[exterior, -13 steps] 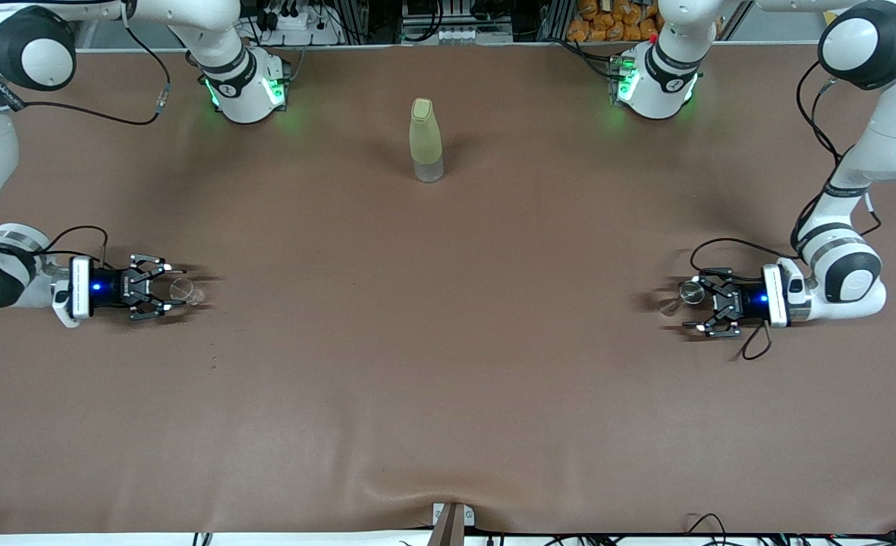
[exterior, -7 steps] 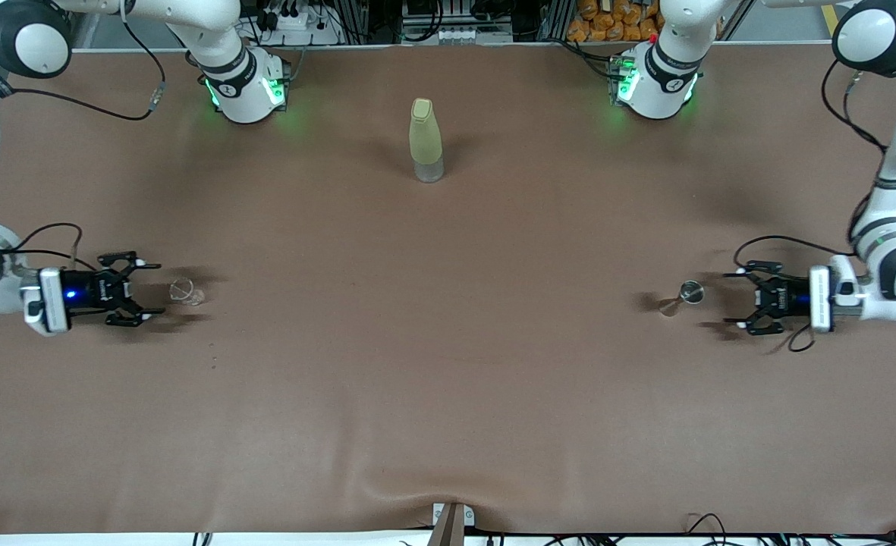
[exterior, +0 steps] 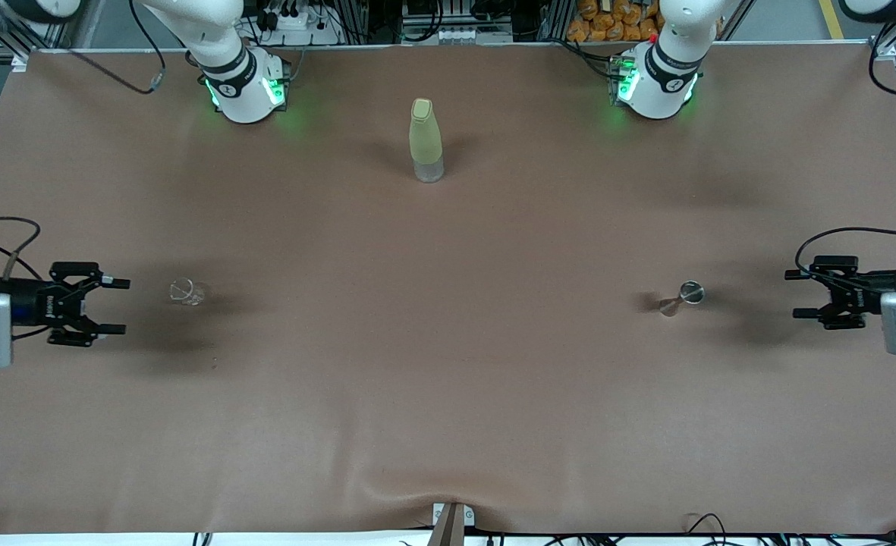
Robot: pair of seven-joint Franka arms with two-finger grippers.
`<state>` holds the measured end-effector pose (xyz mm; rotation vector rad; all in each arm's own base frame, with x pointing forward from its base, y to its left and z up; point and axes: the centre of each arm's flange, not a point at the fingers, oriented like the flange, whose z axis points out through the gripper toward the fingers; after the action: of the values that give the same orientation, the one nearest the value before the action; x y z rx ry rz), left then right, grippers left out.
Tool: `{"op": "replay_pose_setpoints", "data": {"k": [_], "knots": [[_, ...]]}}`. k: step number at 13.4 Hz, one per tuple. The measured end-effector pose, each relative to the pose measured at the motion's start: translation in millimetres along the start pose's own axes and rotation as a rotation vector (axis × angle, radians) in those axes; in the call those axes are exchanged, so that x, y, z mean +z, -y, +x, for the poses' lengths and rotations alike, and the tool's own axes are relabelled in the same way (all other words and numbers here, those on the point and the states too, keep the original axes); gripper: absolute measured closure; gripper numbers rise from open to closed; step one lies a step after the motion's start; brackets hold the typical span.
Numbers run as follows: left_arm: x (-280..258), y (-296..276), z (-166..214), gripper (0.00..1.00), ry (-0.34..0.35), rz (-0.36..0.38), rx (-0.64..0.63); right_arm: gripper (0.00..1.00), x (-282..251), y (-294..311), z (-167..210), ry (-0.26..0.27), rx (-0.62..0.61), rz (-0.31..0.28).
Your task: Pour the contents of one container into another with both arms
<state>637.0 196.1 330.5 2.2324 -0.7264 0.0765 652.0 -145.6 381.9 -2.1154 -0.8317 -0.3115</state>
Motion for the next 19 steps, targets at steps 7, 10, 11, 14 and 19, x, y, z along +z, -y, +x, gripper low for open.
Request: {"op": "replay_pose_setpoints", "data": {"k": [7, 10, 11, 14, 19], "knots": [[-1.0, -158.7, 112.0, 0.0, 0.145, 0.239, -0.191, 0.0, -28.3, 105.1, 73.2, 0.253, 0.315, -0.418], [12.7, -207.8, 138.3, 0.0, 0.197, 0.392, -0.349, 0.0, -28.6, 152.5, 97.6, 0.299, 0.441, -0.59], [16.2, -222.9, 146.3, 0.0, 0.198, 0.451, -0.419, 0.0, -26.8, 164.5, 102.6, 0.305, 0.487, -0.629], [28.0, -261.6, 166.8, 0.0, 0.183, 0.621, -0.579, 0.0, -8.9, 192.8, 114.9, 0.324, 0.628, -0.701], [8.2, -300.1, 160.5, 0.0, 0.2, 0.742, -0.617, 0.0, -19.4, 239.1, 127.9, 0.328, 0.684, -0.774]]}}
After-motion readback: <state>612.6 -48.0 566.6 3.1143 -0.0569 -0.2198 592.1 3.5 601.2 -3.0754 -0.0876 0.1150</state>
